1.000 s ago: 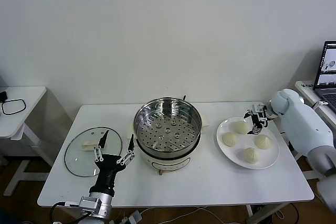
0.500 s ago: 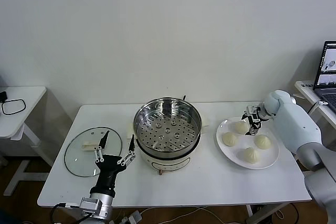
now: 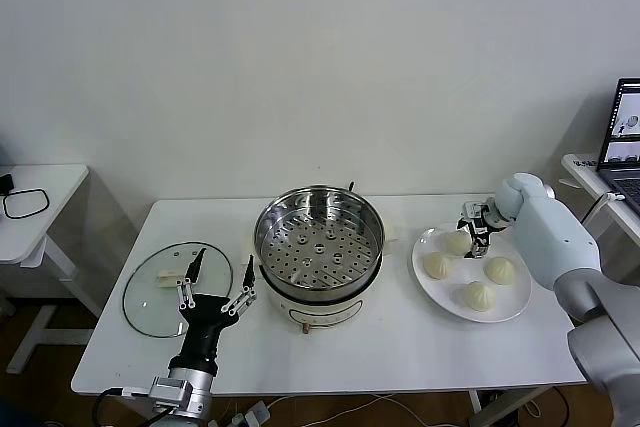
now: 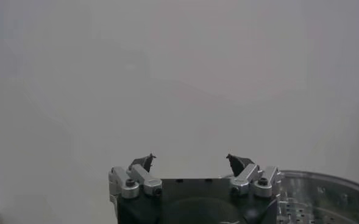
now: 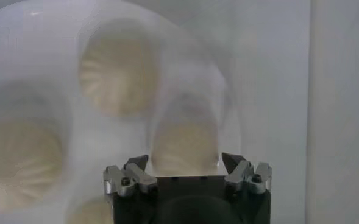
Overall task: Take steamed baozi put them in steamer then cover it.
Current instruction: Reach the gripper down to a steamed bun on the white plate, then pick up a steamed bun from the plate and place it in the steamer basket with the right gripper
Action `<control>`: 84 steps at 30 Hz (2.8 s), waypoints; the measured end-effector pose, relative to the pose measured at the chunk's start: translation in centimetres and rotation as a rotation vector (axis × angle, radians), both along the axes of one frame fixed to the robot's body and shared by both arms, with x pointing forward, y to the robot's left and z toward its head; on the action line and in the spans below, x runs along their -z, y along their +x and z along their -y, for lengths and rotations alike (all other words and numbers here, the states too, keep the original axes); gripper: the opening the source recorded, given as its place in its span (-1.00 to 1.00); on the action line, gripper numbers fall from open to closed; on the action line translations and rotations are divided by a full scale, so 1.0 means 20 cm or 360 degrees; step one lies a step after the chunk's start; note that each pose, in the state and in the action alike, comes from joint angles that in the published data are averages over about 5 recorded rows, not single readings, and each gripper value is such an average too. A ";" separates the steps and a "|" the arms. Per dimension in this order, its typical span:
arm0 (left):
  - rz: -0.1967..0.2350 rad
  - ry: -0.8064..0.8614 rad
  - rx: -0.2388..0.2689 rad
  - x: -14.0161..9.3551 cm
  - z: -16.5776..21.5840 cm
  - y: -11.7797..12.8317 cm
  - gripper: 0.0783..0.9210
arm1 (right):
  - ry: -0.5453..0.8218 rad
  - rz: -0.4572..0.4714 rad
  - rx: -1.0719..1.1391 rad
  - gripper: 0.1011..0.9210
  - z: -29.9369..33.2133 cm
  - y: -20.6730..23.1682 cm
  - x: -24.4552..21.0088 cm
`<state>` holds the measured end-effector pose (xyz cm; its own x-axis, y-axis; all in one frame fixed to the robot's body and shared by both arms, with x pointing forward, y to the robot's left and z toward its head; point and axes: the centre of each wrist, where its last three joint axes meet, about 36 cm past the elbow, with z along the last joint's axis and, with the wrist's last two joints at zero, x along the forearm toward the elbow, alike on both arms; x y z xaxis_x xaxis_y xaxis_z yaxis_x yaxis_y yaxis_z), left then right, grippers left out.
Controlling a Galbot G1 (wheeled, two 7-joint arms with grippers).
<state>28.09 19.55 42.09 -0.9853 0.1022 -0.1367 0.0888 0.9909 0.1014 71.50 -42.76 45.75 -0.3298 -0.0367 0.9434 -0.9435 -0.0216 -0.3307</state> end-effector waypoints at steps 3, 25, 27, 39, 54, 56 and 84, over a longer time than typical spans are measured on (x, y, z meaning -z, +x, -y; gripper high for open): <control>0.0001 -0.0001 -0.0001 0.00 0.00 0.00 0.77 | -0.0002 -0.0001 -0.0002 0.57 0.00 0.00 0.00; 0.0017 -0.0007 -0.0011 -0.01 0.00 0.00 0.77 | 0.0025 0.0031 -0.0112 0.40 0.03 0.00 -0.17; 0.0016 -0.0004 -0.0011 -0.01 0.00 0.00 0.77 | 0.0026 0.0046 -0.0158 0.40 0.05 -0.01 -0.24; 0.0008 0.0018 -0.0027 -0.02 -0.02 -0.01 0.77 | -0.0079 0.0233 -0.0784 0.40 -0.19 -0.08 -0.97; -0.0033 0.0054 -0.0063 0.01 -0.12 -0.02 0.77 | -0.0388 0.0324 -0.1832 0.40 -1.11 -0.26 -1.43; -0.0039 0.0057 -0.0070 0.02 -0.14 -0.02 0.77 | -0.0413 0.0319 -0.1945 0.40 -1.22 -0.28 -1.42; -0.0074 0.0062 -0.0131 0.08 -0.28 0.00 0.77 | -0.0426 0.0284 -0.2464 0.41 -1.83 -0.05 -0.89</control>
